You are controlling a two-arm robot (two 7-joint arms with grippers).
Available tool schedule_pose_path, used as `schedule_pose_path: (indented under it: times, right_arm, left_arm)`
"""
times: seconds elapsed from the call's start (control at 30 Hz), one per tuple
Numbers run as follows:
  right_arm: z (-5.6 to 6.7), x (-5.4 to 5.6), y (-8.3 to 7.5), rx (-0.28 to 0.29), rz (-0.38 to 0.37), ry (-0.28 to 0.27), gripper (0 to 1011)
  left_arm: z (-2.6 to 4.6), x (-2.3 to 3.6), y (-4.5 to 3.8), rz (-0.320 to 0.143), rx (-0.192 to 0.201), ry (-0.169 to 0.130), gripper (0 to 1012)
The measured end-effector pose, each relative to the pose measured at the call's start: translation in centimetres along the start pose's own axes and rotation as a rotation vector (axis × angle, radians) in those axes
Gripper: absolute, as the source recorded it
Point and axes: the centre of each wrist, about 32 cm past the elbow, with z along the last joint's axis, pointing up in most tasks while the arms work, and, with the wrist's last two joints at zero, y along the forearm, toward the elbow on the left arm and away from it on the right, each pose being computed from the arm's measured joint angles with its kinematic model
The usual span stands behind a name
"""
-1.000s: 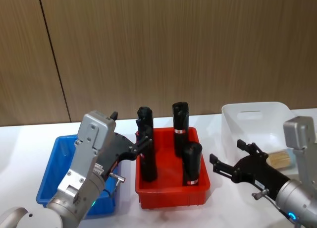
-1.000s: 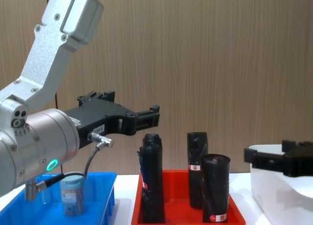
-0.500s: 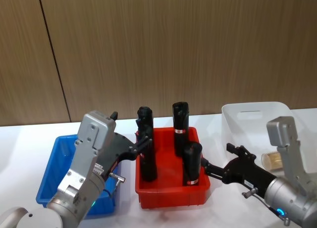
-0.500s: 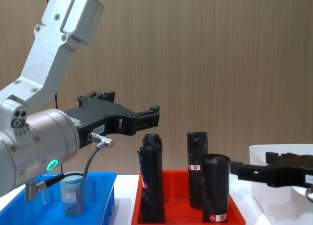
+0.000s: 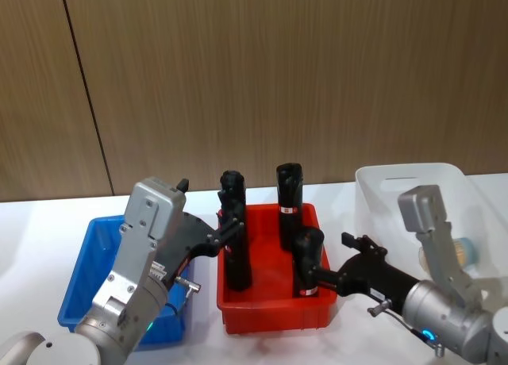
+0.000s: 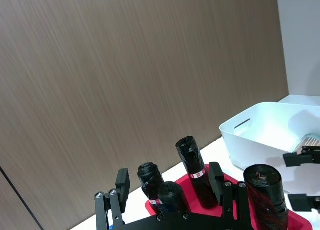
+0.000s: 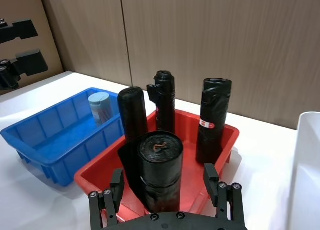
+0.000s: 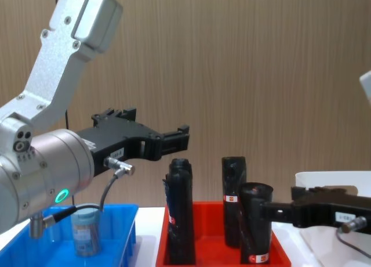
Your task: Pick the cotton swabs from the blue box and place them into the white box.
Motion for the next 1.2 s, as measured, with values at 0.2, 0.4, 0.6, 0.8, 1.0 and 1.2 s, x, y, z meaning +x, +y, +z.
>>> schedule_pose_path:
  times: [0.2, 0.4, 0.6, 0.8, 1.0, 1.2]
  right_arm:
    - [0.1, -0.2, 1.0, -0.010, 0.014, -0.006, 1001]
    - [0.1, -0.4, 2.0, -0.020, 0.024, -0.013, 1001]
    - [0.2, -0.5, 3.1, -0.025, 0.026, -0.020, 1001]
    - [0.3, -0.4, 4.0, -0.028, 0.022, -0.027, 998]
    - [0.4, -0.3, 4.5, -0.031, 0.016, -0.032, 863]
    - [0.5, -0.3, 4.7, -0.030, 0.011, -0.036, 681]
  left_arm:
    - [0.00, 0.00, 0.00, 0.000, 0.000, 0.000, 1003]
    - [0.00, 0.00, 0.00, 0.000, 0.000, 0.000, 1003]
    - [0.00, 0.00, 0.00, 0.000, 0.000, 0.000, 1003]
    - [0.00, 0.00, 0.00, 0.000, 0.000, 0.000, 1003]
    - [0.00, 0.00, 0.00, 0.000, 0.000, 0.000, 1003]
    - [0.00, 0.00, 0.00, 0.000, 0.000, 0.000, 1003]
